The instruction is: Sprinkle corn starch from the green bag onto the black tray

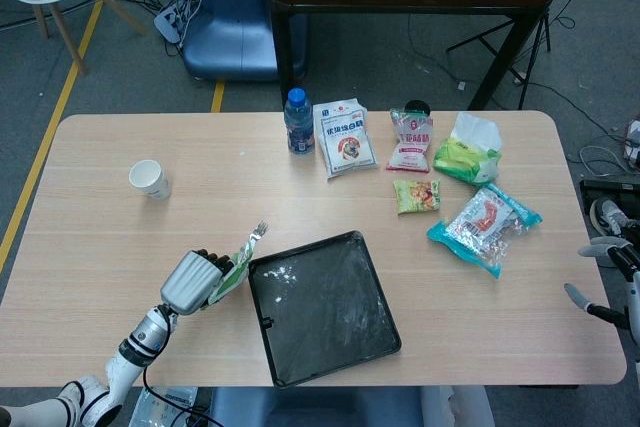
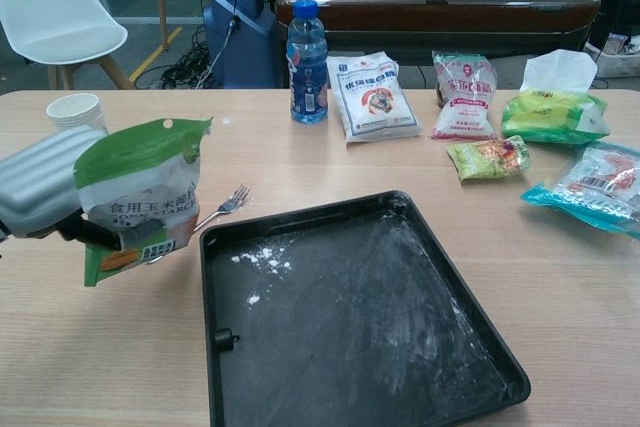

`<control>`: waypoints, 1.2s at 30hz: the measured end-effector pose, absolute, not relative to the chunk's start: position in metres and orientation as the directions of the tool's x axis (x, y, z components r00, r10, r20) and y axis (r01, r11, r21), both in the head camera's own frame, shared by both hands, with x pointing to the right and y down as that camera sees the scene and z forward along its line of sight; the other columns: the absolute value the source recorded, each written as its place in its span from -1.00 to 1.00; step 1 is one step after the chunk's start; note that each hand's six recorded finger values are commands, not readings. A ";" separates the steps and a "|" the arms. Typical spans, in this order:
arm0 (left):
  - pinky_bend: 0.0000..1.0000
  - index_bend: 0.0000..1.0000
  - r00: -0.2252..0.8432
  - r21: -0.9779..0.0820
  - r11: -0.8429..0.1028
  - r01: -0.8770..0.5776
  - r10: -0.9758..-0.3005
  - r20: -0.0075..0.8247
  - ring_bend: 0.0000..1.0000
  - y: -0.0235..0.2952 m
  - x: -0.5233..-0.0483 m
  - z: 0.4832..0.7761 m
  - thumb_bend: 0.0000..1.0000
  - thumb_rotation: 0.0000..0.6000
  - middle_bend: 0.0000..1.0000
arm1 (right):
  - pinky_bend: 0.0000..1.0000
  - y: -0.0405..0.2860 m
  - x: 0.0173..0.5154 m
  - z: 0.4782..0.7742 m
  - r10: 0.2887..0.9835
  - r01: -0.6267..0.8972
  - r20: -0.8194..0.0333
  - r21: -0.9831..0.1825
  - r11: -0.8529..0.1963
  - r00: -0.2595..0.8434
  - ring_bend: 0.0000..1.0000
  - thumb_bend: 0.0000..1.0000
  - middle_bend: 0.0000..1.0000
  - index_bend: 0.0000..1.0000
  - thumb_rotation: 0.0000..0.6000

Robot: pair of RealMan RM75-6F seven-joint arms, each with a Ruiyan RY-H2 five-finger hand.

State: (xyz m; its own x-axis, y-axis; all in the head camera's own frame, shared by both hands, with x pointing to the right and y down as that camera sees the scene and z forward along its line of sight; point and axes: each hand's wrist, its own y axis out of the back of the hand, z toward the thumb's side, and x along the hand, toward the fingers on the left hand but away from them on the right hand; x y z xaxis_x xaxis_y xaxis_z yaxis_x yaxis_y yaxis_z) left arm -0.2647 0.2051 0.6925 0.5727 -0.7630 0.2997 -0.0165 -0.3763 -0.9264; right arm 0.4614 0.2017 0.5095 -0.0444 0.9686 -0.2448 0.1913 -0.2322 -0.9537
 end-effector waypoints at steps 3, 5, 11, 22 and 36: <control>0.43 -0.15 0.567 -0.923 -0.383 -0.034 -0.768 0.298 0.38 0.205 -0.267 0.696 -0.06 1.00 0.44 | -0.63 0.202 0.462 0.510 0.968 0.191 -0.246 -0.954 -0.233 -0.046 -0.66 -0.84 -0.29 -0.16 1.00; 0.43 -0.15 0.561 -0.921 -0.387 -0.043 -0.772 0.298 0.38 0.206 -0.270 0.700 -0.06 1.00 0.44 | -0.63 0.202 0.462 0.510 0.968 0.191 -0.246 -0.953 -0.233 -0.046 -0.66 -0.84 -0.29 -0.16 1.00; 0.43 -0.15 0.539 -0.908 -0.413 -0.077 -0.783 0.311 0.37 0.207 -0.274 0.712 -0.06 1.00 0.43 | -0.63 0.202 0.461 0.511 0.968 0.191 -0.249 -0.953 -0.236 -0.045 -0.66 -0.84 -0.29 -0.16 1.00; 0.43 -0.18 0.509 -0.894 -0.444 -0.062 -0.784 0.354 0.35 0.209 -0.283 0.731 -0.13 1.00 0.38 | -0.63 0.202 0.463 0.512 0.966 0.190 -0.252 -0.952 -0.238 -0.050 -0.66 -0.84 -0.29 -0.16 1.00; 0.06 -0.70 0.492 -0.860 -0.506 -0.072 -0.768 0.410 -0.37 0.219 -0.285 0.742 -0.27 1.00 -0.35 | -0.63 0.202 0.464 0.514 0.965 0.191 -0.256 -0.951 -0.242 -0.052 -0.66 -0.84 -0.29 -0.16 1.00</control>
State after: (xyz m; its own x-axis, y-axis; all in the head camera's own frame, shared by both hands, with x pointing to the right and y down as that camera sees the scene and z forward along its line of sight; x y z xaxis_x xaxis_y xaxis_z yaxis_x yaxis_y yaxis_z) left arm -0.2848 0.2192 0.7420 0.4924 -0.7675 0.4104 -0.0718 -0.5058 -0.8597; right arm 0.4636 0.2017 0.5137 -0.0520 0.9653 -0.2558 0.1913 -0.2417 -0.9513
